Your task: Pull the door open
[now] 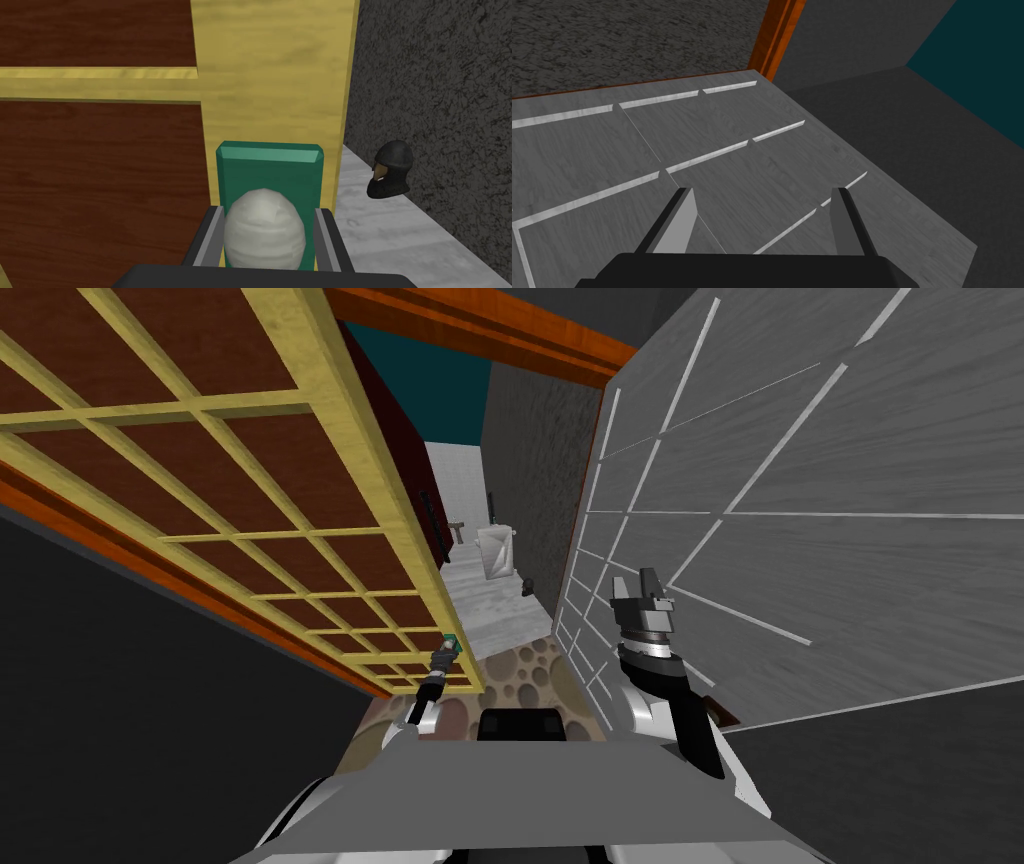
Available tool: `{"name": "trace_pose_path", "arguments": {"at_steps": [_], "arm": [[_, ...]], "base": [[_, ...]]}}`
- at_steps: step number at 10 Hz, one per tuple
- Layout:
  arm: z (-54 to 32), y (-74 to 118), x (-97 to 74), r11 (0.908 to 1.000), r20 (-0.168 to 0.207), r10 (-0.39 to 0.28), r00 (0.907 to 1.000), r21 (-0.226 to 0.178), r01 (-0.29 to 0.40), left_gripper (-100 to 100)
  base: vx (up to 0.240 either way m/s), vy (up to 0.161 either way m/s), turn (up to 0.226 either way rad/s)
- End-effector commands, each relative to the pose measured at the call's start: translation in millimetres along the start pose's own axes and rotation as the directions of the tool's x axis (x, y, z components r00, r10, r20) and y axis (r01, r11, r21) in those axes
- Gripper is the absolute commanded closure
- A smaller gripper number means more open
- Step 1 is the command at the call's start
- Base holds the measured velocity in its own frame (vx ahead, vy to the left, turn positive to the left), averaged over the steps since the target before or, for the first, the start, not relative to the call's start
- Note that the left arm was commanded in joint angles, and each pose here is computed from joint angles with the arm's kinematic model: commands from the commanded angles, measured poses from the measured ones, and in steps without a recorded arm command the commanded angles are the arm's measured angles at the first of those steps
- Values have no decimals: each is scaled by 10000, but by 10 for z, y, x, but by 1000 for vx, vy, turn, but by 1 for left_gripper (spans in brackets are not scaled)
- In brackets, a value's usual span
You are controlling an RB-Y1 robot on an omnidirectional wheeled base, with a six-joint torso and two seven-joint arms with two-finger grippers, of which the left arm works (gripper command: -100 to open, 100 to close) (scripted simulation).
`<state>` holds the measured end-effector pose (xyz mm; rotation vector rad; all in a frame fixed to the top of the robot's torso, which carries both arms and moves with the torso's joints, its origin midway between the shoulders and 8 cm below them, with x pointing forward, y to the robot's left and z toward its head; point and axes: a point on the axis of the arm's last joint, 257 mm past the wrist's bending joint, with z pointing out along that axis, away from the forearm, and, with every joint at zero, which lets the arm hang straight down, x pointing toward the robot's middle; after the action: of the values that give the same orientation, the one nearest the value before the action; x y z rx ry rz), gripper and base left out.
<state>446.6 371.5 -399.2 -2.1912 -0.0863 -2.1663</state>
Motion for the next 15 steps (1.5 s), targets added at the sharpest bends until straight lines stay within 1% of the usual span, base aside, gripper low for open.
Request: {"name": "trace_pose_path", "arguments": {"at_steps": [1,2,3,4,5,6,8,10,11,12,13,15], "arm": [[5,2,12,10000,-37,-13,10000,0,13,100],[-76,-28,6,9997,-61,20,10000,-245,-22,100],[-100,-35,7,9995,-77,25,10000,-326,-28,100],[-154,-51,9,9987,-106,33,9999,-507,-38,100],[-184,-59,10,9981,-119,35,9999,-608,-42,100],[-248,-73,11,9966,-138,34,9999,-819,-45,100],[-312,-85,11,9946,-147,27,9999,-1036,-42,100],[-430,-103,9,9898,-137,0,9999,-1428,-20,100],[-474,-108,8,9875,-126,-14,9999,-1574,-6,100],[-436,-122,4,9895,-101,19,9999,-1443,-34,100],[-552,-139,-9,9858,-90,7,10000,-1680,-22,100],[-664,-162,-7,9814,-112,8,9999,-1918,-30,100]], "base": [[0,0,0],[-112,20,-140],[-156,64,-143],[-160,80,-145],[-172,86,-121],[-179,65,-138],[-163,68,-95],[-156,53,-121],[-191,67,-137],[-85,30,-32],[-167,55,-154],[-233,109,-188]]}}
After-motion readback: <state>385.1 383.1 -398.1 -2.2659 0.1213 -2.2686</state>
